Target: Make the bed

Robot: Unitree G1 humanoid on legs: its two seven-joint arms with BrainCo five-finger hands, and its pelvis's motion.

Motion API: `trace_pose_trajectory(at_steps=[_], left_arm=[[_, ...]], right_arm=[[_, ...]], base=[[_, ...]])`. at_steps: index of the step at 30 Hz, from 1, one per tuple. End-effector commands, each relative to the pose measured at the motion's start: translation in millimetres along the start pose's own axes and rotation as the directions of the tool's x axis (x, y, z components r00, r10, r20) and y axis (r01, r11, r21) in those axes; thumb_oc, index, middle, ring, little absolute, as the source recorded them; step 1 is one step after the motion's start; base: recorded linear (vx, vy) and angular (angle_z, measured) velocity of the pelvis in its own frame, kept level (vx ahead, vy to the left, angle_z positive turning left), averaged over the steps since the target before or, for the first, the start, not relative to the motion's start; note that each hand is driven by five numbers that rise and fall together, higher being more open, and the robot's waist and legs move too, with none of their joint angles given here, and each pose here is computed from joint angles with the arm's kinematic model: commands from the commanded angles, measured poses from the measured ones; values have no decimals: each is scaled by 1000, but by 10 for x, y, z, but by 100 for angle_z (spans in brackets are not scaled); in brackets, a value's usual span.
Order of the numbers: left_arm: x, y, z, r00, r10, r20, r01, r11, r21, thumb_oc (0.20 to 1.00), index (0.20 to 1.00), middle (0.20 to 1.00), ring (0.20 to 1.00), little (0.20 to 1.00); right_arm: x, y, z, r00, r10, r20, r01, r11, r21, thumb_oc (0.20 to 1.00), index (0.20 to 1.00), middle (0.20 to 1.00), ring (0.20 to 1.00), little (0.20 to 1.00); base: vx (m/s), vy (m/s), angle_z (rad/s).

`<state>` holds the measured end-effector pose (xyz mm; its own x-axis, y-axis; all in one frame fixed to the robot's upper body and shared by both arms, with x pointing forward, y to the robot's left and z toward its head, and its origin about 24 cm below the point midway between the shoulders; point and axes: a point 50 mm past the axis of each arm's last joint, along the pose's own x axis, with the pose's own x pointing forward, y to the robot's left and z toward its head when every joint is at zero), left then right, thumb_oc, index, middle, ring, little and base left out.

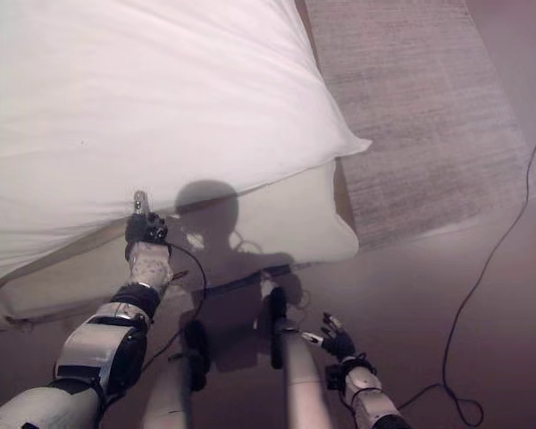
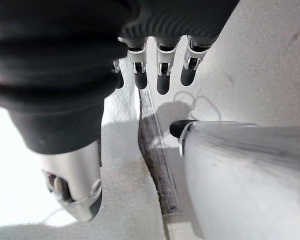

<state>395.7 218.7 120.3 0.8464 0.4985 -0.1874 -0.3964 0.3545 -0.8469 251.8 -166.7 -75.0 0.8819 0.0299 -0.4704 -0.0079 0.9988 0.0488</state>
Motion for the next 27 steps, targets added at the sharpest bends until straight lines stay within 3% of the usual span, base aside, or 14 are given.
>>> trace_pose_trajectory(at_steps=[1, 6, 7, 8, 10, 11, 19, 23, 26, 27], left_arm=[[17, -448, 348, 981, -117, 156, 125, 991, -41, 1000, 1000, 1000, 1000, 1000], [-33, -683, 433, 969, -147, 198, 164, 984, -69, 1000, 1000, 1000, 1000, 1000], [-34, -691, 454, 967, -151, 206, 167, 984, -65, 853, 853, 853, 853, 853], [-41, -699, 454, 966, -156, 208, 173, 983, -65, 473, 473, 473, 473, 473], [-42, -698, 453, 966, -156, 208, 173, 983, -65, 473, 473, 473, 473, 473], [-84, -772, 447, 959, -184, 217, 205, 976, -79, 200, 200, 200, 200, 200], [-391, -1034, 266, 919, -319, 230, 363, 914, -182, 200, 200, 200, 200, 200], [-722, -1113, 46, 865, -460, 201, 499, 828, -256, 200, 200, 200, 200, 200], [-795, -1100, -11, 854, -486, 188, 520, 811, -266, 200, 200, 200, 200, 200], [-968, -1141, -88, 816, -550, 177, 576, 752, -319, 200, 200, 200, 200, 200]], right_arm=[[-86, -65, -83, 1000, -15, 9, 14, 999, 35, 1000, 1000, 1000, 1000, 1000], [-89, -49, -117, 1000, -25, -5, 26, 996, 90, 1000, 1000, 1000, 1000, 1000], [-95, -54, -124, 1000, -25, -6, 26, 996, 88, 1000, 1000, 1000, 1000, 1000], [-97, -55, -124, 1000, -26, -5, 26, 996, 89, 1000, 1000, 1000, 1000, 1000], [-98, -55, -125, 1000, -26, -6, 26, 996, 89, 1000, 1000, 1000, 1000, 1000], [-99, -56, -135, 999, -30, -10, 31, 996, 85, 1000, 1000, 1000, 1000, 1000], [-71, 28, -35, 1000, -10, 27, 5, 987, 162, 1000, 1000, 1000, 1000, 1000], [9, 174, 231, 992, 28, 119, -56, 969, 240, 1000, 1000, 1000, 1000, 1000], [39, 211, 290, 991, 29, 132, -64, 961, 268, 1000, 1000, 1000, 1000, 1000], [126, 336, 493, 983, 42, 179, -100, 938, 331, 1000, 1000, 1000, 1000, 1000]], base=[[0, 0, 0], [-6, 2, 0], [0, 0, 0], [0, 0, 0], [0, 0, 0], [0, 0, 0], [0, 0, 0], [-7, 3, 3], [-11, 4, 8], [-8, 4, 10]])
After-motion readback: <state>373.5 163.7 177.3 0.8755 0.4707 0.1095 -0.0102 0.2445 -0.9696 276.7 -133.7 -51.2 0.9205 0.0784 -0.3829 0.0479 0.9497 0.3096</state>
